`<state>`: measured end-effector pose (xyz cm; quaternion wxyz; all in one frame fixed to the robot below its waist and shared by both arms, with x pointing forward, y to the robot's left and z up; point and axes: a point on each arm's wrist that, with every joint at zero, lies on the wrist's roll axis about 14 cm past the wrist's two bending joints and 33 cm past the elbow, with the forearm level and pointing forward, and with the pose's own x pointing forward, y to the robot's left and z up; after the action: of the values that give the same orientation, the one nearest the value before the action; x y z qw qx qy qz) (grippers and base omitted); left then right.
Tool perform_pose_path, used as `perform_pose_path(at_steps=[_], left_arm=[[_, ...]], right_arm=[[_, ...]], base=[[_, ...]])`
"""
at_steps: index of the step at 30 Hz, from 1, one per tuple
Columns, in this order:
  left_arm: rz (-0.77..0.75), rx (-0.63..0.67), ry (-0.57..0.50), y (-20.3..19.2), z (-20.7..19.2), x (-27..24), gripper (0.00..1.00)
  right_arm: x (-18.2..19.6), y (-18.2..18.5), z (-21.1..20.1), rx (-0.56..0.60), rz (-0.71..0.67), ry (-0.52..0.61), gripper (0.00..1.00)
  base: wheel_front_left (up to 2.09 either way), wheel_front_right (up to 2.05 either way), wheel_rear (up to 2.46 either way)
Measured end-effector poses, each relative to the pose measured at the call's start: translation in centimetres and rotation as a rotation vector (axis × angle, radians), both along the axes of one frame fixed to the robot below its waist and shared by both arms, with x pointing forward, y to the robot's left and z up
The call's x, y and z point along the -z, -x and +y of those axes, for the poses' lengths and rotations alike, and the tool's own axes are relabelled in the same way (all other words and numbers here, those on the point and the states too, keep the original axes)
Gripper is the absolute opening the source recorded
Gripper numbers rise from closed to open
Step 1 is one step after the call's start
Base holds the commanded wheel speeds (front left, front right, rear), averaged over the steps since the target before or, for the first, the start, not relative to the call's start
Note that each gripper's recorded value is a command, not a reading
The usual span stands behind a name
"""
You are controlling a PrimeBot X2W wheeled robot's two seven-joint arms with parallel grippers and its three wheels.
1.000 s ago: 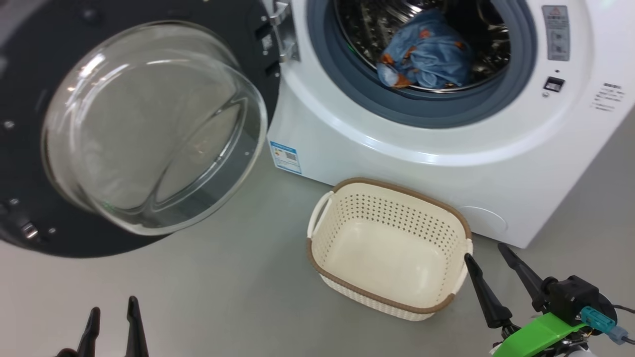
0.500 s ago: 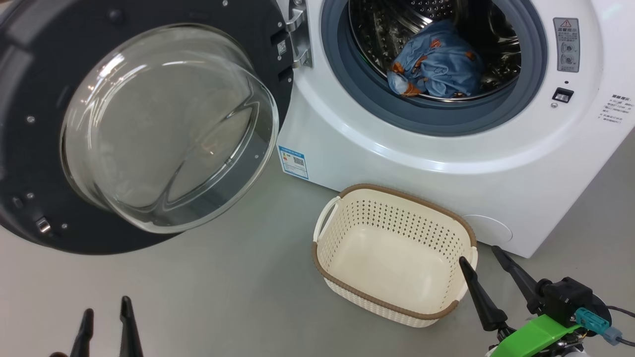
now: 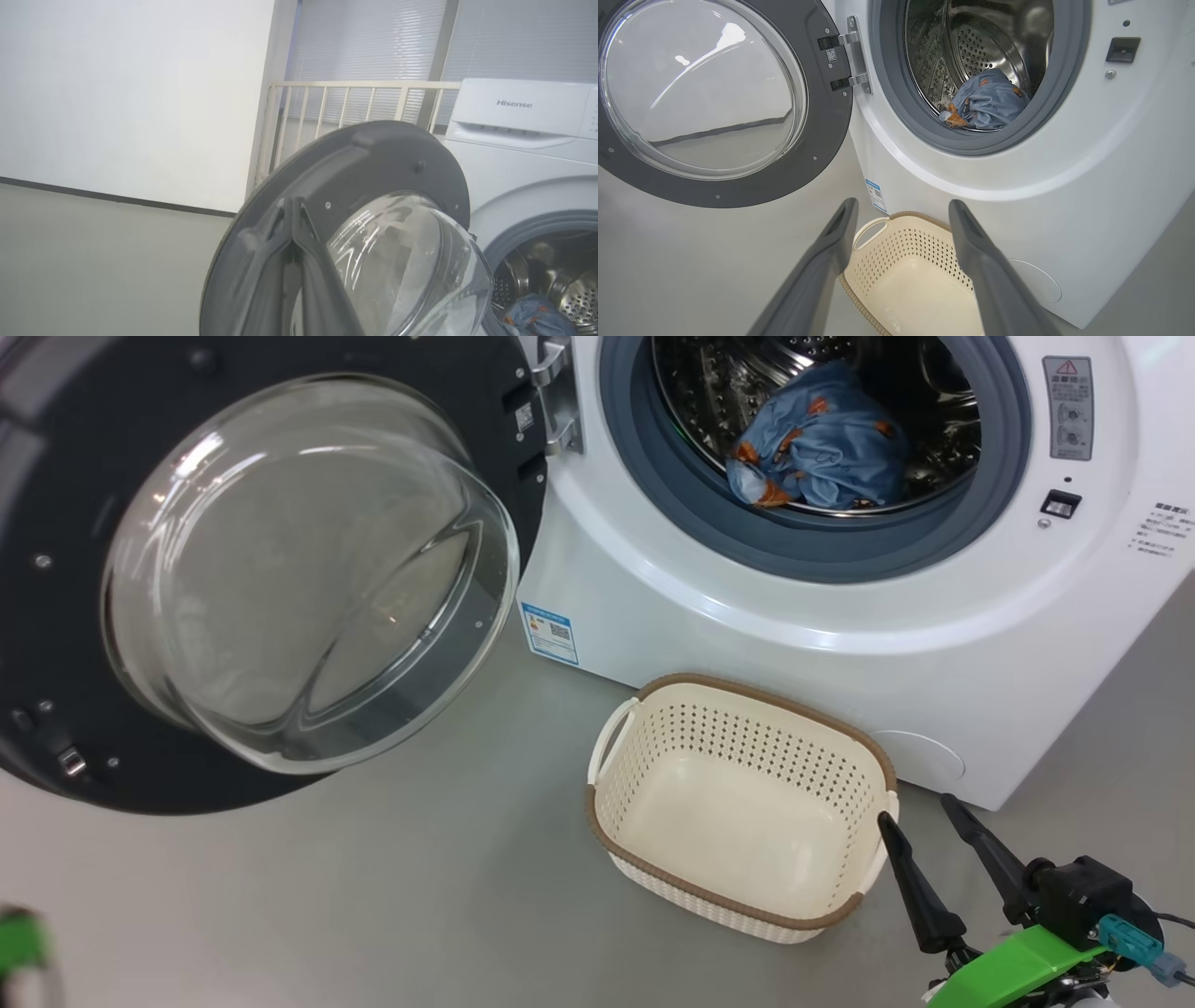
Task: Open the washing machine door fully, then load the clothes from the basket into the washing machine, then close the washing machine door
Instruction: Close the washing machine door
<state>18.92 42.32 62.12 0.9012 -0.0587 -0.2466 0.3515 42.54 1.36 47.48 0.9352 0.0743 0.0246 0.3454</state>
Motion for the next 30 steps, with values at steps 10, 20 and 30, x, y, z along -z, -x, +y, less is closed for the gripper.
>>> perform_pose_path(at_steps=[10,20,30], left_arm=[[-0.246,0.015,-0.045,-1.8,7.1,-9.5,0.0],[-0.258,0.056,0.309,-5.5,13.6,-7.3,0.0],[-0.028,0.214,0.72,-10.0,13.6,0.3,0.0]], right_arm=[[1.5,-0.5,-1.6,0.044,0.036,-0.002,1.0],[3.0,-2.0,-2.8,0.074,0.06,0.0,1.0],[4.6,-2.4,-3.9,0.098,0.094,0.012,1.0]], base=[[0.0,0.0,0.0],[0.0,0.0,0.0],[0.0,0.0,0.0]])
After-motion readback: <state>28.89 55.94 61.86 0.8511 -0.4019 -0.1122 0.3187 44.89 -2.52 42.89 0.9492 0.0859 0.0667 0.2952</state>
